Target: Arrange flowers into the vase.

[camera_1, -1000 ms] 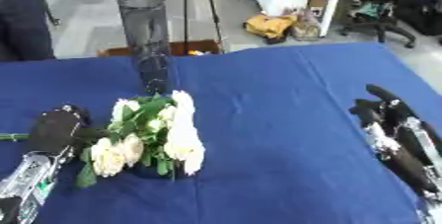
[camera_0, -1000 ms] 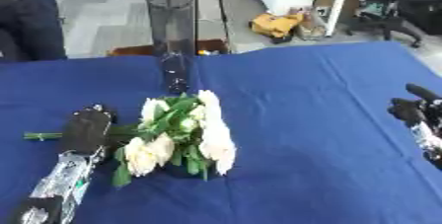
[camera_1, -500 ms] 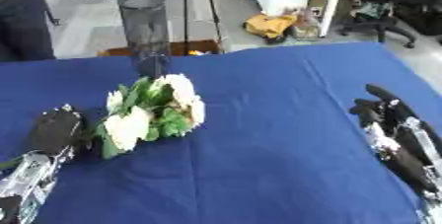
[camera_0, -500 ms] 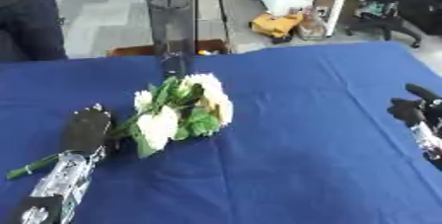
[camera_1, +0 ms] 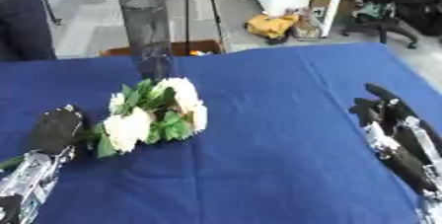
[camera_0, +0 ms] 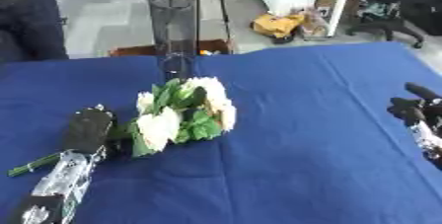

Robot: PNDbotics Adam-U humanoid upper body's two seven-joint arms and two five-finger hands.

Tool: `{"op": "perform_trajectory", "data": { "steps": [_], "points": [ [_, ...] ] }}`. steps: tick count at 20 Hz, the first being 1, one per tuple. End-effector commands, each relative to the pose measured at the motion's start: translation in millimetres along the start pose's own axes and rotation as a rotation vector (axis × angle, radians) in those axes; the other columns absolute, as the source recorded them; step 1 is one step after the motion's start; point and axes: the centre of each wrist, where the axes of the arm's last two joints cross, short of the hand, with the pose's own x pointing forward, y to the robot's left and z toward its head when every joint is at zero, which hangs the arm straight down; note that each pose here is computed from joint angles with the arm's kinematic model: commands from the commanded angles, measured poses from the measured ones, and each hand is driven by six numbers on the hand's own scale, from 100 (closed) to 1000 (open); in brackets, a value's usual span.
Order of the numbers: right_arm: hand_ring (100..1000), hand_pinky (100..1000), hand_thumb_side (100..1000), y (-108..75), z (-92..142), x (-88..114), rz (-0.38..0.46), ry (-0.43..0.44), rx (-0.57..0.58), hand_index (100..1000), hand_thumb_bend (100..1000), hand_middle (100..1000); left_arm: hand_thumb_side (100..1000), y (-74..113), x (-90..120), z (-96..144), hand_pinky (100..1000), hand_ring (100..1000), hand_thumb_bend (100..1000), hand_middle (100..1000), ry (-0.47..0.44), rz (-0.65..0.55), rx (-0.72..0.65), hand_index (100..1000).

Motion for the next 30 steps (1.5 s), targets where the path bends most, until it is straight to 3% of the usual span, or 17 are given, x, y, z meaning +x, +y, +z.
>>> {"op": "perform_trajectory", "data": {
  "steps": [1, 4, 10, 23, 24, 26, 27, 30],
  "points": [
    [903, 866, 555, -2.9, -3, 4, 0.006, -0.020, 0.002, 957, 100, 643, 100, -11.1, 1, 4, 444, 358, 580, 329, 0.002, -0.024, -0.045, 519],
    [903, 866, 555, -2.9, -3, 4, 0.006, -0.021, 0.002, 957, 100, 643, 100, -12.7, 1, 5, 351, 301, 477, 269, 0.004, -0.020, -0.054, 452],
    [902, 866, 555, -3.0, -3, 4, 0.007, -0.020, 0.001, 957, 100, 641, 100, -24.1, 4, 13, 340, 298, 435, 265, -0.001, -0.010, -0.093, 449],
    [903, 866, 555, -3.0, -3, 4, 0.006, -0.018, 0.001, 957, 100, 641, 100, -32.8, 5, 19, 395, 347, 470, 306, -0.004, -0.030, -0.167, 484],
    [903, 866, 555, -3.1, -3, 4, 0.006, -0.018, 0.000, 957, 100, 641, 100, -31.9, 5, 19, 454, 388, 513, 349, 0.000, -0.031, -0.160, 529],
    [903, 866, 555, -3.1, -3, 4, 0.007, -0.018, 0.000, 957, 100, 641, 100, -31.3, 4, 19, 454, 388, 513, 349, 0.007, -0.032, -0.149, 529],
    [903, 867, 555, -3.2, -3, 4, 0.007, -0.018, -0.001, 957, 100, 642, 100, -33.7, 1, 20, 382, 405, 372, 353, 0.020, -0.032, -0.158, 520],
    [903, 867, 555, -3.3, -3, 4, 0.006, -0.020, 0.000, 957, 100, 642, 100, -43.2, -5, 23, 350, 385, 314, 331, 0.052, -0.017, -0.240, 491]
  ]
}}
